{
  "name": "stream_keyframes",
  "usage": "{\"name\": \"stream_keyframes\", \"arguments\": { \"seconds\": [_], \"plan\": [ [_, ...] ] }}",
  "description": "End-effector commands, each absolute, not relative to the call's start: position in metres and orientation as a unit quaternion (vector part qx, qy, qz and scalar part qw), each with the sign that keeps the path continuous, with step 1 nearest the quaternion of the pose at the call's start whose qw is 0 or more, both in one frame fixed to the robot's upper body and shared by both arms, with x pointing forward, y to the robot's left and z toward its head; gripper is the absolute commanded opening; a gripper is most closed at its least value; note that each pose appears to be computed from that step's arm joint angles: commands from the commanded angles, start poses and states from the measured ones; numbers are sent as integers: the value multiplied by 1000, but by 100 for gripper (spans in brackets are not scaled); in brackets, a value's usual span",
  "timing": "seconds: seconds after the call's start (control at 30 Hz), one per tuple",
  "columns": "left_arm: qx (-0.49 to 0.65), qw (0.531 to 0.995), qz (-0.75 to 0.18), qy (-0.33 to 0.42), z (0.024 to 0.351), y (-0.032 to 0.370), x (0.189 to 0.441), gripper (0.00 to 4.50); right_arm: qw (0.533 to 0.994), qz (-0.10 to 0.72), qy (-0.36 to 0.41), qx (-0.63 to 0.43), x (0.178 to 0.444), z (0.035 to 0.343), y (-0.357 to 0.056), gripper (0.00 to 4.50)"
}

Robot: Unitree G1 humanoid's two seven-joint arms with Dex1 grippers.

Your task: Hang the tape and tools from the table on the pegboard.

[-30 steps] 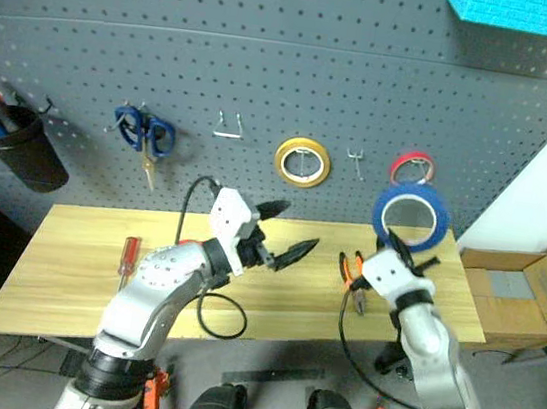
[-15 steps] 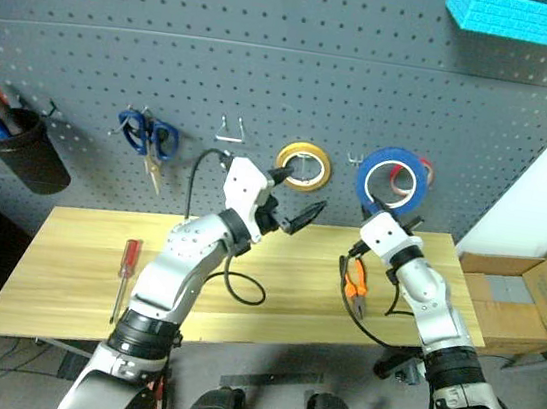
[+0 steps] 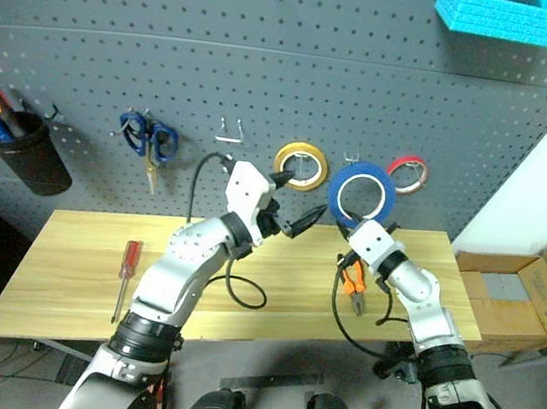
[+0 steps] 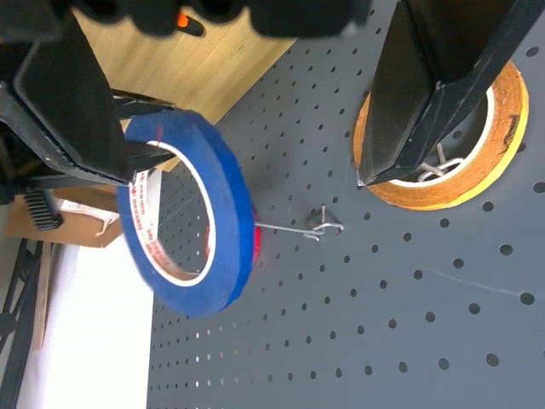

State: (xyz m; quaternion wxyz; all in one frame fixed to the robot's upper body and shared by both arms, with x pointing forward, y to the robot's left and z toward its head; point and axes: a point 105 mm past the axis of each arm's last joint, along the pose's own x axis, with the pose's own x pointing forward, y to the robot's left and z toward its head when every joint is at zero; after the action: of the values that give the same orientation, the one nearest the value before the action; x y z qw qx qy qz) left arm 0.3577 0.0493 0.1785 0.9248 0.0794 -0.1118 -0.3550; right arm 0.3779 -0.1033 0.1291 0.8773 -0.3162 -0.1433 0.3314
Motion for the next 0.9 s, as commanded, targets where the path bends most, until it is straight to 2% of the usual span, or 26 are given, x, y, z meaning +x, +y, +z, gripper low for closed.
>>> {"name": "stream_keyframes", "arguments": {
  "seconds": [0.03, 0.23, 0.4, 0.5, 0.73, 0.9],
  "plan": [
    [82, 918, -362, -142, 193, 45, 353, 450, 868, 325, -165, -337, 385, 146, -111, 37],
    [77, 916, -367, -141, 193, 40, 351, 450, 864, 330, -145, -351, 399, 145, -118, 37],
    [76, 917, -367, -140, 193, 39, 351, 450, 878, 352, -75, -317, 408, 124, -122, 37],
    [75, 917, -366, -138, 192, 40, 350, 450, 884, 343, -61, -310, 411, 119, -126, 37],
    [73, 918, -366, -135, 190, 40, 346, 450, 884, 340, -48, -318, 407, 108, -132, 254],
    [71, 918, -368, -129, 188, 40, 344, 450, 887, 339, -26, -312, 393, 88, -136, 418]
  ]
}}
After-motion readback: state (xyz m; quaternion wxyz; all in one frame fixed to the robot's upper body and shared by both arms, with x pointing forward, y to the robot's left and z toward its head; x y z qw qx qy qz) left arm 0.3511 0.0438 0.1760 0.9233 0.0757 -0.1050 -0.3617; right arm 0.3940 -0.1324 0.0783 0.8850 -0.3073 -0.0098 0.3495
